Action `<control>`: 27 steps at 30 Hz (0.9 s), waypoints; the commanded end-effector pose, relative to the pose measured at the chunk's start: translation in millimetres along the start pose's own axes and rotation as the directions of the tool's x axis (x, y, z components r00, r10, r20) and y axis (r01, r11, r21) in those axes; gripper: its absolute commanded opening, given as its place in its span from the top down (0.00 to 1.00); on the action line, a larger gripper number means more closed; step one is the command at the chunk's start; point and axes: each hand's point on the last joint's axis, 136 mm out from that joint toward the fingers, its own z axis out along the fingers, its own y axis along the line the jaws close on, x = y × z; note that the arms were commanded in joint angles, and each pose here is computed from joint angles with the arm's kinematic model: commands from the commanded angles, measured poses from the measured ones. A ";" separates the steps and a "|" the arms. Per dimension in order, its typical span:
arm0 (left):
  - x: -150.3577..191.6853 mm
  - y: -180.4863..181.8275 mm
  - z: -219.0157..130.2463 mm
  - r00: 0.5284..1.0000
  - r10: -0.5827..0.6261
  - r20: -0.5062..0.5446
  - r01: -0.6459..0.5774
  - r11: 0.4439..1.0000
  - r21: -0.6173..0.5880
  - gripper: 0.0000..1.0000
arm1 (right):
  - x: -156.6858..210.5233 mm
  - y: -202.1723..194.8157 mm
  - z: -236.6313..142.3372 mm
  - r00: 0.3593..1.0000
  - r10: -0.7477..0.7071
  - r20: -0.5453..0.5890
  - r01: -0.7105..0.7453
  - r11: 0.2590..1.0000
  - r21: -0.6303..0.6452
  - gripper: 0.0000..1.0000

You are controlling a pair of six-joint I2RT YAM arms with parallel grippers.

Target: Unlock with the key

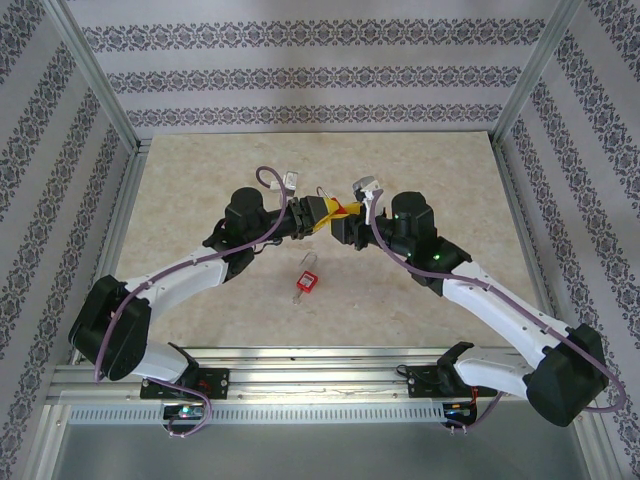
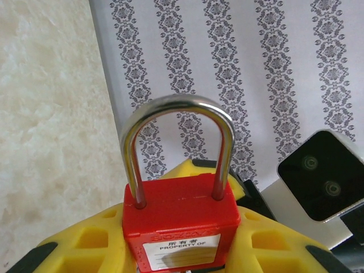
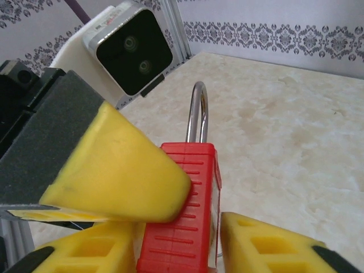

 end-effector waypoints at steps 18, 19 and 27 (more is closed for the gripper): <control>-3.5 -18.9 -0.3 0.997 -0.071 -0.001 0.071 0.988 0.134 0.59 | -4.3 23.6 -13.6 0.998 -0.006 0.062 0.014 0.993 -0.115 1.00; -6.1 -17.9 -3.2 0.998 -0.069 0.010 0.067 0.990 0.126 0.55 | -2.4 23.6 -14.3 0.998 -0.006 0.056 0.013 0.993 -0.114 1.00; -22.3 3.9 -25.0 0.995 -0.051 0.084 0.048 0.998 0.035 0.53 | 3.2 20.3 -19.3 0.999 0.018 0.045 -0.013 0.994 -0.110 1.00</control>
